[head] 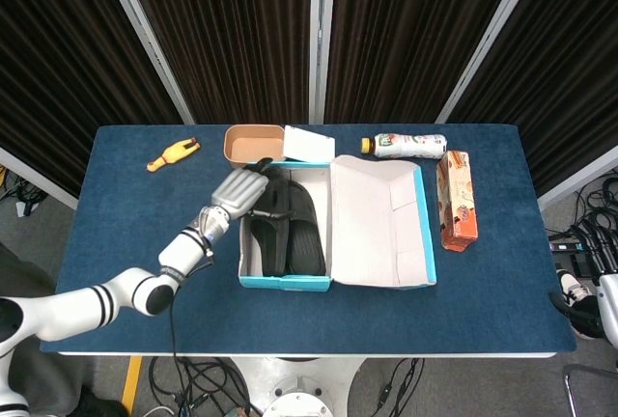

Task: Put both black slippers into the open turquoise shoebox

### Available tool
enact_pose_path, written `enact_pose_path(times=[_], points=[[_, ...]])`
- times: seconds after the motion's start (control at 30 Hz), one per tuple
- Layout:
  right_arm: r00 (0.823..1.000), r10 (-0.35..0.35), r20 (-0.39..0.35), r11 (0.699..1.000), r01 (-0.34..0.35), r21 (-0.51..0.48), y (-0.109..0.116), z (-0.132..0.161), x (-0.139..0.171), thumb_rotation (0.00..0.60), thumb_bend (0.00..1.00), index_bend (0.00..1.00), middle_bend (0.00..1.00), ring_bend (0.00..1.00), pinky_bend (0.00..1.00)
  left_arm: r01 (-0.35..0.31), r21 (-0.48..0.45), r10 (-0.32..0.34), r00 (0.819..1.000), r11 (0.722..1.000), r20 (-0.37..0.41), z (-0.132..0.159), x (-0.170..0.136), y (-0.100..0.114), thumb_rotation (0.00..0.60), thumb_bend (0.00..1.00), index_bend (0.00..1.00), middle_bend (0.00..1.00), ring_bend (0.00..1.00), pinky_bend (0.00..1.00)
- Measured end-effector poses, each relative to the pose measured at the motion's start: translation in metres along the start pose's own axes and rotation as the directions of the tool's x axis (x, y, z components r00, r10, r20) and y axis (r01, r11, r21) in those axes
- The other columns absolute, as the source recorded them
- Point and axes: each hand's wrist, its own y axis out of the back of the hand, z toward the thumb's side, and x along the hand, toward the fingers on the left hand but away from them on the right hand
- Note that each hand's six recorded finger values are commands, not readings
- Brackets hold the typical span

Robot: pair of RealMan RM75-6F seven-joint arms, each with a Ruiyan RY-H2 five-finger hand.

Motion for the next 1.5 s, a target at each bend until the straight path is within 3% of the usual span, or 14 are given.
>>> enact_pose_path(times=[0.3, 0.73, 0.83, 1.0, 1.03, 1.13, 1.2, 1.23, 1.27, 1.33, 1.5], points=[[1.000, 0.005, 0.013, 1.000, -0.005, -0.002, -0.002, -0.004, 0.000, 0.600, 0.07, 0.00, 0.04, 0.00, 0.00, 0.056, 0.094, -0.052, 0.998, 0.994, -0.044, -0.002, 0.014, -0.012, 0.042, 0.00, 0.28, 0.21, 0.00, 0.19], [1.000, 0.000, 0.008, 1.000, 0.000, 0.001, 0.000, -0.001, 0.000, 0.600, 0.07, 0.00, 0.04, 0.00, 0.00, 0.117, 0.088, -0.108, 0.989, 0.989, -0.097, -0.013, 0.013, -0.035, 0.041, 0.00, 0.28, 0.21, 0.00, 0.19], [1.000, -0.005, 0.008, 1.000, 0.005, 0.000, 0.001, -0.001, 0.001, 0.600, 0.07, 0.00, 0.04, 0.00, 0.00, 0.101, 0.049, -0.096, 0.991, 0.994, -0.095, -0.013, 0.011, -0.032, 0.041, 0.00, 0.28, 0.21, 0.00, 0.19], [1.000, -0.008, 0.011, 1.000, 0.008, -0.003, 0.002, -0.002, 0.003, 0.600, 0.07, 0.00, 0.04, 0.00, 0.00, 0.002, -0.055, -0.006, 0.997, 0.998, -0.081, -0.016, -0.006, -0.007, 0.054, 0.00, 0.27, 0.21, 0.00, 0.19], [1.000, -0.009, 0.013, 1.000, 0.009, -0.006, 0.002, -0.003, 0.004, 0.600, 0.07, 0.00, 0.04, 0.00, 0.00, -0.020, -0.071, 0.015, 0.997, 0.997, -0.079, -0.019, -0.011, -0.001, 0.077, 0.00, 0.27, 0.21, 0.00, 0.19], [1.000, -0.008, 0.018, 1.000, 0.008, -0.013, 0.002, -0.006, 0.005, 0.600, 0.07, 0.00, 0.04, 0.00, 0.00, -0.107, -0.092, 0.098, 0.991, 0.990, -0.092, -0.036, -0.034, 0.021, 0.258, 0.00, 0.27, 0.21, 0.00, 0.19], [1.000, -0.002, 0.022, 1.000, 0.003, -0.018, 0.000, -0.009, 0.005, 0.600, 0.07, 0.00, 0.04, 0.00, 0.00, -0.167, -0.082, 0.156, 0.981, 0.983, -0.119, -0.055, -0.054, 0.033, 0.487, 0.00, 0.27, 0.21, 0.01, 0.19], [1.000, 0.004, 0.025, 1.000, -0.004, -0.022, -0.002, -0.012, 0.006, 0.600, 0.07, 0.00, 0.04, 0.00, 0.00, -0.191, -0.075, 0.180, 0.974, 0.979, -0.136, -0.064, -0.063, 0.037, 0.564, 0.00, 0.27, 0.21, 0.01, 0.19], [1.000, 0.011, 0.028, 1.000, -0.010, -0.024, -0.003, -0.013, 0.006, 0.600, 0.08, 0.00, 0.04, 0.00, 0.00, -0.224, -0.062, 0.211, 0.964, 0.973, -0.164, -0.077, -0.076, 0.041, 0.600, 0.00, 0.27, 0.21, 0.02, 0.19], [0.999, 0.027, 0.032, 0.999, -0.026, -0.031, -0.008, -0.017, 0.007, 0.600, 0.08, 0.00, 0.04, 0.00, 0.00, -0.269, -0.037, 0.255, 0.943, 0.962, -0.214, -0.097, -0.096, 0.045, 0.600, 0.00, 0.27, 0.21, 0.03, 0.18], [0.997, 0.077, 0.012, 0.996, -0.077, -0.052, -0.026, -0.017, 0.004, 0.600, 0.09, 0.00, 0.04, 0.00, 0.00, -0.358, 0.041, 0.346, 0.857, 0.933, -0.381, -0.156, -0.172, 0.036, 0.600, 0.00, 0.27, 0.21, 0.03, 0.17]])
